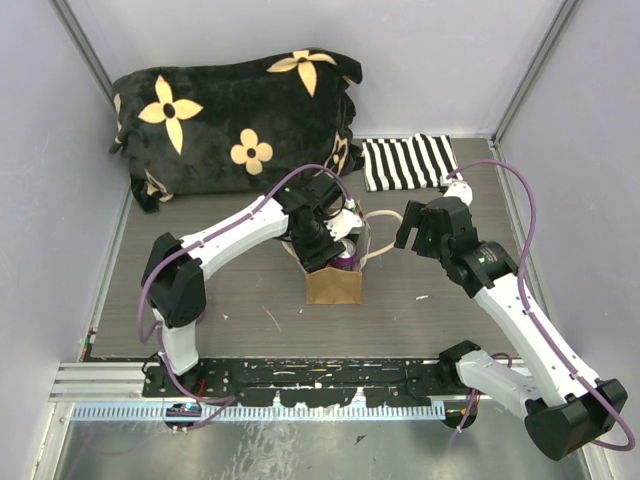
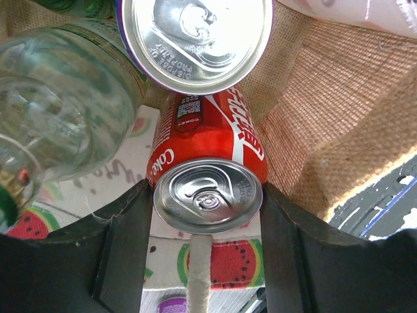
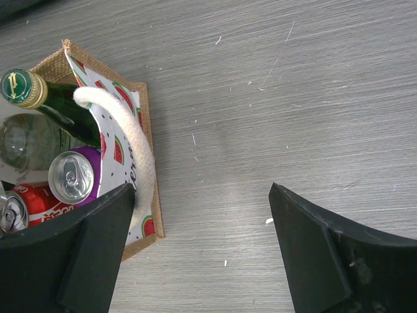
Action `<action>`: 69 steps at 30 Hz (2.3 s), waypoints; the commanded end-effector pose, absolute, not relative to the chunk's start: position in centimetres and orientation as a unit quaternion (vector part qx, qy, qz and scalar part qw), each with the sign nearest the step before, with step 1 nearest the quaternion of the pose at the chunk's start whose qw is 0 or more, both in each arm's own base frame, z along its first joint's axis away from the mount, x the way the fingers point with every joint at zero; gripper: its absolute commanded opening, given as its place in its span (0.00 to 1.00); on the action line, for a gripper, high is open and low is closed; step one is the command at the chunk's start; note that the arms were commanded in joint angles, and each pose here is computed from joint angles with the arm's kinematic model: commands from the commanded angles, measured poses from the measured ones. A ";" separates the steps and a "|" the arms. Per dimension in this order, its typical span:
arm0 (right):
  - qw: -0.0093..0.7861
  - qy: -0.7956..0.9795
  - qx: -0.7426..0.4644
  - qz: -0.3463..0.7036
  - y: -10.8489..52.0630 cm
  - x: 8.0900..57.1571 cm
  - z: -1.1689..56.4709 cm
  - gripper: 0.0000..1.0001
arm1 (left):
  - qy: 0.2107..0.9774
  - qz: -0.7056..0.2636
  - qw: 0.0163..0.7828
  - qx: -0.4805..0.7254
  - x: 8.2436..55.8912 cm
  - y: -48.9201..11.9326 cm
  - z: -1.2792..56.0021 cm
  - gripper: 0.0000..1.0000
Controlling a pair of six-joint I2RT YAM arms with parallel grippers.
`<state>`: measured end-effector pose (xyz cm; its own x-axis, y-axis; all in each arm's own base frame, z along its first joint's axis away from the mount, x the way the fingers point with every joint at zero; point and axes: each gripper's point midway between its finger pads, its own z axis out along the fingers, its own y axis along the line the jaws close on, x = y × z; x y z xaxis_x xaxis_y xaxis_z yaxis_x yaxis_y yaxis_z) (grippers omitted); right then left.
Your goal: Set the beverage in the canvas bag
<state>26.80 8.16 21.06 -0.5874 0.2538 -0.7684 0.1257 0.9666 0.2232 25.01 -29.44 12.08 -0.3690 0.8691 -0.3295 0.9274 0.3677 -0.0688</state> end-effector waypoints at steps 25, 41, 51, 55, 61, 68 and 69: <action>0.457 0.878 0.119 0.077 8.1 27.3 22.1 0.89 | 0.810 -0.164 0.202 0.526 24.9 -31.3 21.4 0.92; 0.449 0.882 0.118 0.078 8.1 26.9 21.3 0.90 | 0.925 -0.085 0.195 0.314 27.5 -8.6 23.6 1.00; 0.433 0.891 0.111 0.081 8.3 26.3 20.1 0.90 | 0.941 -0.037 0.116 0.315 17.7 0.2 18.1 0.98; 0.429 0.893 0.110 0.083 8.4 26.2 19.8 0.90 | 0.945 -0.026 0.099 0.310 16.2 1.0 16.0 0.98; 0.431 0.892 0.108 0.082 8.3 26.1 20.1 0.90 | 0.949 -0.037 0.084 0.302 15.5 1.5 13.8 0.98; 0.431 0.892 0.108 0.080 8.2 26.0 20.3 0.90 | 0.955 -0.055 0.076 0.283 16.4 2.3 11.8 0.98; 0.432 0.892 0.108 0.079 8.2 26.0 20.4 0.90 | 0.955 -0.059 0.074 0.281 16.5 2.2 11.7 0.98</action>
